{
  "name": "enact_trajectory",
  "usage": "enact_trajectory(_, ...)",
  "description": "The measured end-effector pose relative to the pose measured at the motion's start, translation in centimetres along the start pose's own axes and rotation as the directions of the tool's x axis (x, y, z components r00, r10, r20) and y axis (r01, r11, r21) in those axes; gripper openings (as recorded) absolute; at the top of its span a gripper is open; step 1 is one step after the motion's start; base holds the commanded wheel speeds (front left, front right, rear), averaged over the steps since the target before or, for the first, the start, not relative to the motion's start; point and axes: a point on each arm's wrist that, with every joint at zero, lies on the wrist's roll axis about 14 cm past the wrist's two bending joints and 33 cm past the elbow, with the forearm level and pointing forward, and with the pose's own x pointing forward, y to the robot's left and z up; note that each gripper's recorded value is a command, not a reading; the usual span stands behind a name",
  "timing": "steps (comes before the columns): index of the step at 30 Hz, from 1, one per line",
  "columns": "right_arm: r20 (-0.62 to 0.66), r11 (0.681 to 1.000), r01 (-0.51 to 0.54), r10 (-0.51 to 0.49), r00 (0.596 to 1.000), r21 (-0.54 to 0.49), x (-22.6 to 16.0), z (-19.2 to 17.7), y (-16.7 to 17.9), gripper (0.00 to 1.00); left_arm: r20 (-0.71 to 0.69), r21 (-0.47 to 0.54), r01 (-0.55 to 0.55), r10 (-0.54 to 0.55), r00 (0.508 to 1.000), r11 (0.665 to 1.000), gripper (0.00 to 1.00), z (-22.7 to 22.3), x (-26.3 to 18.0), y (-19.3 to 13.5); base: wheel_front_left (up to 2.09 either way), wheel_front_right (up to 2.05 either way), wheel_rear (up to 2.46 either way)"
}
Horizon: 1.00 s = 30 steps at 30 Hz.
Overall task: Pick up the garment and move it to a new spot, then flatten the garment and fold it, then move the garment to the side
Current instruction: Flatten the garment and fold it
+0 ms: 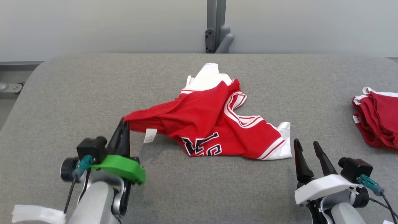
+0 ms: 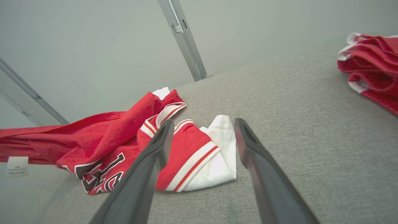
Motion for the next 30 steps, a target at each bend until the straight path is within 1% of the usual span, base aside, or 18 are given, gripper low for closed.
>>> enact_trajectory(1,0.002,1.0,0.002,-0.002,1.0,-0.001,-0.1,0.1,-0.1,1.0,0.055,0.008,0.029,-0.03,0.998,1.0,0.0,1.9,0.6,-0.9,0.0,0.0,0.0)
enact_trajectory(2,0.002,1.0,0.009,-0.009,1.0,-0.001,-0.4,0.1,-0.3,1.0,0.164,0.037,0.093,-0.098,0.982,0.995,0.0,5.9,1.7,-2.7,0.0,0.0,0.0)
enact_trajectory(4,0.002,1.0,0.012,-0.012,1.0,-0.002,-0.6,0.1,-0.4,1.0,0.248,0.072,0.171,-0.183,0.951,0.983,0.0,9.7,2.6,-4.8,0.0,0.0,0.0)
enact_trajectory(5,0.002,1.0,0.009,-0.009,1.0,-0.002,-0.5,0.1,-0.2,1.0,0.265,0.109,0.202,-0.224,0.938,0.973,0.0,11.4,3.1,-5.7,0.0,0.0,0.0)
enact_trajectory(6,0.001,1.0,0.004,-0.004,1.0,-0.002,-0.5,0.0,-0.1,1.0,0.266,0.185,0.227,-0.271,0.925,0.956,0.0,12.9,3.6,-6.5,0.0,0.0,0.0)
enact_trajectory(8,-0.003,1.0,-0.003,0.003,1.0,-0.002,-0.5,-0.1,0.2,1.0,0.286,0.275,0.258,-0.335,0.897,0.926,0.0,16.4,4.7,-8.1,0.0,0.0,0.0)
enact_trajectory(10,-0.005,1.0,-0.003,0.003,1.0,0.004,-0.6,-0.1,0.2,1.0,0.279,0.383,0.282,-0.401,0.873,0.88,0.0,18.9,5.5,-10.1,0.0,0.0,0.0)
enact_trajectory(11,-0.006,1.0,-0.003,0.003,1.0,0.008,-0.7,-0.2,0.2,1.0,0.281,0.405,0.293,-0.423,0.862,0.866,0.0,20.1,5.9,-11.0,0.0,0.0,0.0)
enact_trajectory(13,-0.006,1.0,0.002,-0.002,1.0,0.018,-0.9,-0.2,0.1,1.0,0.27,0.471,0.317,-0.476,0.837,0.823,0.0,21.9,6.5,-13.3,0.0,0.0,0.0)
enact_trajectory(16,-0.004,0.999,0.027,-0.027,1.0,0.027,-1.3,-0.1,-0.7,1.0,0.253,0.519,0.357,-0.539,0.804,0.777,0.0,23.6,7.2,-16.6,0.0,0.0,0.0)
enact_trajectory(18,0.001,0.998,0.049,-0.049,0.999,0.028,-1.6,0.0,-1.4,1.0,0.265,0.522,0.388,-0.576,0.773,0.76,0.0,24.9,7.4,-18.8,0.0,0.0,0.0)
enact_trajectory(19,0.007,0.998,0.061,-0.061,0.998,0.029,-1.7,0.2,-1.8,1.0,0.281,0.536,0.398,-0.602,0.747,0.744,0.0,25.8,7.3,-20.1,0.0,0.0,0.0)
enact_trajectory(21,0.019,0.996,0.087,-0.087,0.996,0.031,-1.9,0.7,-2.7,1.0,0.313,0.508,0.438,-0.633,0.709,0.742,0.0,27.4,7.3,-22.1,0.0,0.0,0.0)
enact_trajectory(22,0.022,0.994,0.101,-0.102,0.995,0.032,-2.1,0.8,-3.2,1.0,0.314,0.522,0.445,-0.649,0.693,0.728,0.0,27.8,7.3,-23.1,0.0,0.0,0.0)
enact_trajectory(24,0.024,0.991,0.128,-0.128,0.991,0.034,-2.5,0.8,-4.0,1.0,0.321,0.517,0.463,-0.664,0.675,0.72,0.0,28.3,7.7,-24.3,0.0,0.0,0.0)
enact_trajectory(26,0.024,0.988,0.148,-0.149,0.988,0.037,-2.7,0.8,-4.7,1.0,0.337,0.505,0.471,-0.668,0.664,0.723,0.0,28.7,8.3,-24.8,0.0,0.0,0.0)
enact_trajectory(28,0.019,0.986,0.165,-0.166,0.986,0.038,-2.9,0.6,-5.2,1.0,0.373,0.477,0.459,-0.645,0.666,0.75,0.0,29.4,9.2,-24.4,0.0,0.0,0.0)
enact_trajectory(30,0.014,0.983,0.182,-0.183,0.983,0.038,-2.9,0.5,-5.8,1.0,0.411,0.438,0.424,-0.596,0.69,0.793,0.0,30.0,10.4,-23.0,0.0,0.0,0.0)
